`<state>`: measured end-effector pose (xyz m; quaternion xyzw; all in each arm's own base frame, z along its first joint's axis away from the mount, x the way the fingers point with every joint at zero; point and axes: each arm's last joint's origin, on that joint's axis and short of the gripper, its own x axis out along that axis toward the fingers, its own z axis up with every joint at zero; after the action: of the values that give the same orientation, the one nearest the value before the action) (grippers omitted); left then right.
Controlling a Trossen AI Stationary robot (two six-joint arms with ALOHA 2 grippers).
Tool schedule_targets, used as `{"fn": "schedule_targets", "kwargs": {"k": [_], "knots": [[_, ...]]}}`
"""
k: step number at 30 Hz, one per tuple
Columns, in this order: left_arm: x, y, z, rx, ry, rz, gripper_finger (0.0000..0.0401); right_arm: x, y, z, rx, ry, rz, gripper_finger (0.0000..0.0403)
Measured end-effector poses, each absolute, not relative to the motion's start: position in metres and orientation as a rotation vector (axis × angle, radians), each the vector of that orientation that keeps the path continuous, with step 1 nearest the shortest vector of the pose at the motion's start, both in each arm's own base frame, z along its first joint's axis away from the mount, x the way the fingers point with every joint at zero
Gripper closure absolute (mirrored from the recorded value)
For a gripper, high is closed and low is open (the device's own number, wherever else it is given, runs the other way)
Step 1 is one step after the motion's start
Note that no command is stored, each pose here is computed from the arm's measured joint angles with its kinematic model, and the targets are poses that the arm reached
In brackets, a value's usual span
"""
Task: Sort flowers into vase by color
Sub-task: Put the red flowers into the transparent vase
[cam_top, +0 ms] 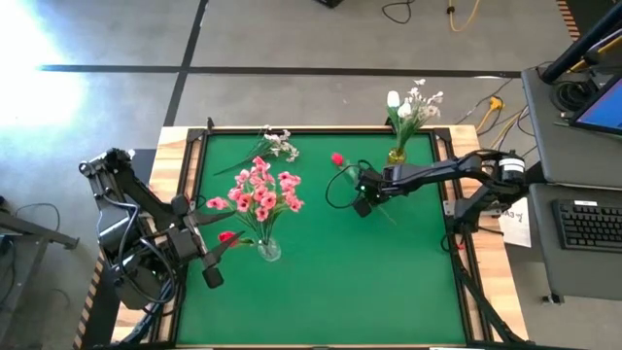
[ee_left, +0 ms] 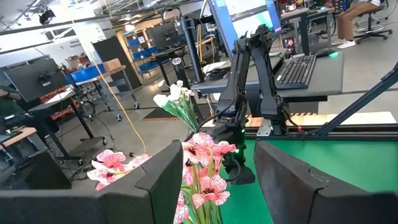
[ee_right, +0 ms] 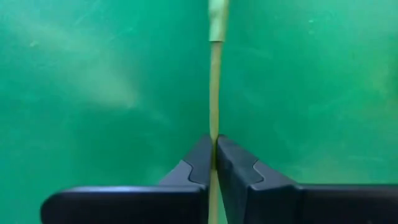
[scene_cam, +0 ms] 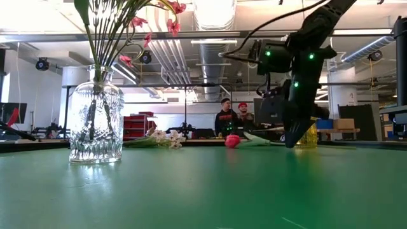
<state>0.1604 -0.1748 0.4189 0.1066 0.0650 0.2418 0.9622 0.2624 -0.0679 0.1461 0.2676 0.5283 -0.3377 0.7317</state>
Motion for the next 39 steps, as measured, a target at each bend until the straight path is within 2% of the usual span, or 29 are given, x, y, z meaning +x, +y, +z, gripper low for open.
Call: {"fn": "schedule_targets", "kwargs": {"k": [10, 26, 39], "knots": [[0.160, -0.175, 0.419, 0.216, 0.132, 0.490, 0.0220, 0.267, -0.037, 0.160, 0.519, 1.120, -0.624, 0.0393], [0.161, -0.175, 0.419, 0.196, 0.126, 0.490, 0.0220, 0.263, -0.015, 0.240, 0.402, 0.552, -0.485, 0.0393], [0.163, -0.179, 0.428, 0.188, 0.104, 0.483, 0.0220, 0.253, -0.001, 0.258, 0.281, 0.192, -0.318, 0.0394]]}}
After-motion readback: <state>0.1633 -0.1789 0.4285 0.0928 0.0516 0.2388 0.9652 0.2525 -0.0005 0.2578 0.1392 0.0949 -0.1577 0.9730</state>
